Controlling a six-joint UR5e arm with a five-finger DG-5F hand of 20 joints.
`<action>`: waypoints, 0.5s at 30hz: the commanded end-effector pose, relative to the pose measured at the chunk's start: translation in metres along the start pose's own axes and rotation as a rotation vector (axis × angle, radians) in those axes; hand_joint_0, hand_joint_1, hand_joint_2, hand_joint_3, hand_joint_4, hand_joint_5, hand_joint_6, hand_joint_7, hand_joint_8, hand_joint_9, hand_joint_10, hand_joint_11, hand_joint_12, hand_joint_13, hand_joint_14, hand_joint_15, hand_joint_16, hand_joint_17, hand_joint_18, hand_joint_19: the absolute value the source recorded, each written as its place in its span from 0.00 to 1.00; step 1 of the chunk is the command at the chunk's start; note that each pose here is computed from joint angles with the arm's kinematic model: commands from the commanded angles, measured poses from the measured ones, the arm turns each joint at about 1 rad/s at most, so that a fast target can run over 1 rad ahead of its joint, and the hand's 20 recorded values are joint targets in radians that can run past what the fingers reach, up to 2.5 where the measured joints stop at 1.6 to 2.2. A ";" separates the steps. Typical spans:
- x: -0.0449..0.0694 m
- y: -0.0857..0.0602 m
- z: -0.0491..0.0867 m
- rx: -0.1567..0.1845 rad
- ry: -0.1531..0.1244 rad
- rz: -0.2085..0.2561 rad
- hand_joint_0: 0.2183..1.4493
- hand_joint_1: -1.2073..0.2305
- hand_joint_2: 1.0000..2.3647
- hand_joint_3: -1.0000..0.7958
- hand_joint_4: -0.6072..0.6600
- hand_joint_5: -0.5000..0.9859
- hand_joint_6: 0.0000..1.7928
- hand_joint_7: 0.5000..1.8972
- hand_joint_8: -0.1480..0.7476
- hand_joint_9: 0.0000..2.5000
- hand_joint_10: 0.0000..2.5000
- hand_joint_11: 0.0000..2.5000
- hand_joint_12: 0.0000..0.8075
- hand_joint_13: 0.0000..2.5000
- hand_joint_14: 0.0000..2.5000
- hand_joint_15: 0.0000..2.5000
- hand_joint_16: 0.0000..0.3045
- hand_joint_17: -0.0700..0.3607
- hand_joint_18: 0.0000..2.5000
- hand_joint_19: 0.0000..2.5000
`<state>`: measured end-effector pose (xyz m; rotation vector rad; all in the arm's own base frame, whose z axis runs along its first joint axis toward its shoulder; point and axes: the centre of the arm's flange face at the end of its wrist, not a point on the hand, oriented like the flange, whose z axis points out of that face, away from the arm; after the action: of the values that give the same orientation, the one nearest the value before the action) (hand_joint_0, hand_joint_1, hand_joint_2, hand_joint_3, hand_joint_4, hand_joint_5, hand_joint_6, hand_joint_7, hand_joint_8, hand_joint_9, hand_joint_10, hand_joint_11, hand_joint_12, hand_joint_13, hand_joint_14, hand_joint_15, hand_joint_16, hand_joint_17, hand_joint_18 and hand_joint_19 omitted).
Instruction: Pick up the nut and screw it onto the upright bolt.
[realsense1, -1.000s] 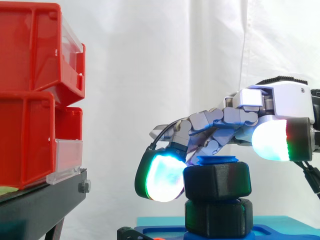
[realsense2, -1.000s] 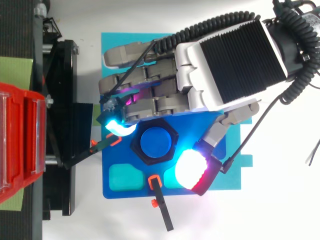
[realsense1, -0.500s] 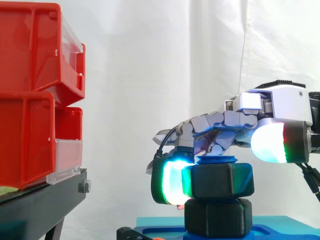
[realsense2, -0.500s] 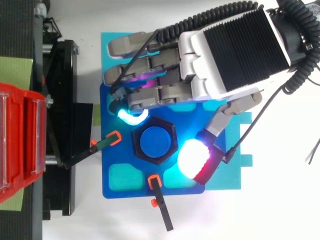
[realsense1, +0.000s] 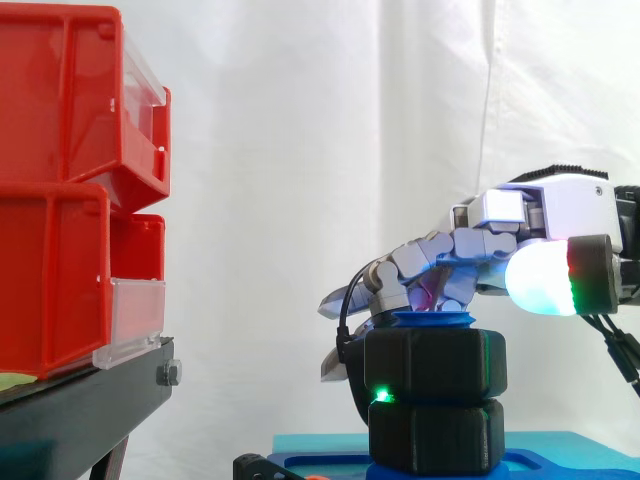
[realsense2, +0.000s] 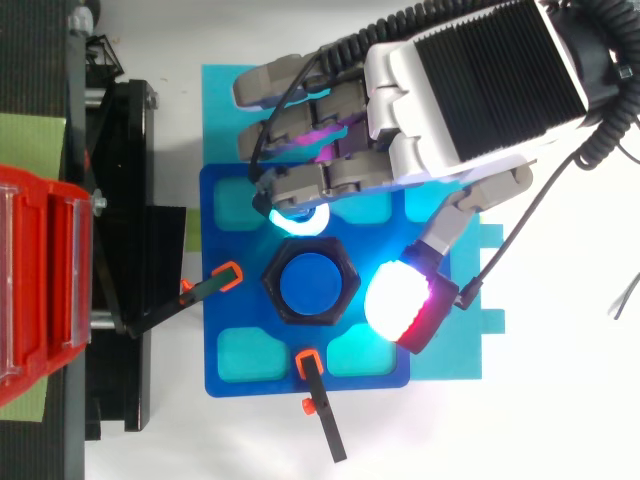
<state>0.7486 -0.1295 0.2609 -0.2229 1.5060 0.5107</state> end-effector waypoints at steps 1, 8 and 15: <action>-0.012 0.000 0.003 -0.004 0.007 0.003 0.19 0.79 0.00 0.28 0.56 0.40 0.29 0.61 0.43 0.46 0.00 0.00 0.30 0.27 0.00 0.00 0.08 0.29 0.16 0.00; -0.033 -0.001 0.005 -0.001 0.025 -0.007 0.19 0.83 0.00 0.28 0.62 0.37 0.28 0.56 0.48 0.42 0.00 0.00 0.34 0.25 0.00 0.00 0.09 0.31 0.12 0.00; -0.046 0.001 0.011 -0.014 0.004 -0.028 0.19 0.87 0.00 0.28 0.69 0.32 0.28 0.36 0.48 0.38 0.00 0.00 0.36 0.23 0.00 0.00 0.10 0.32 0.10 0.00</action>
<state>0.7574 -0.1329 0.3034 -0.2498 1.5125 0.5015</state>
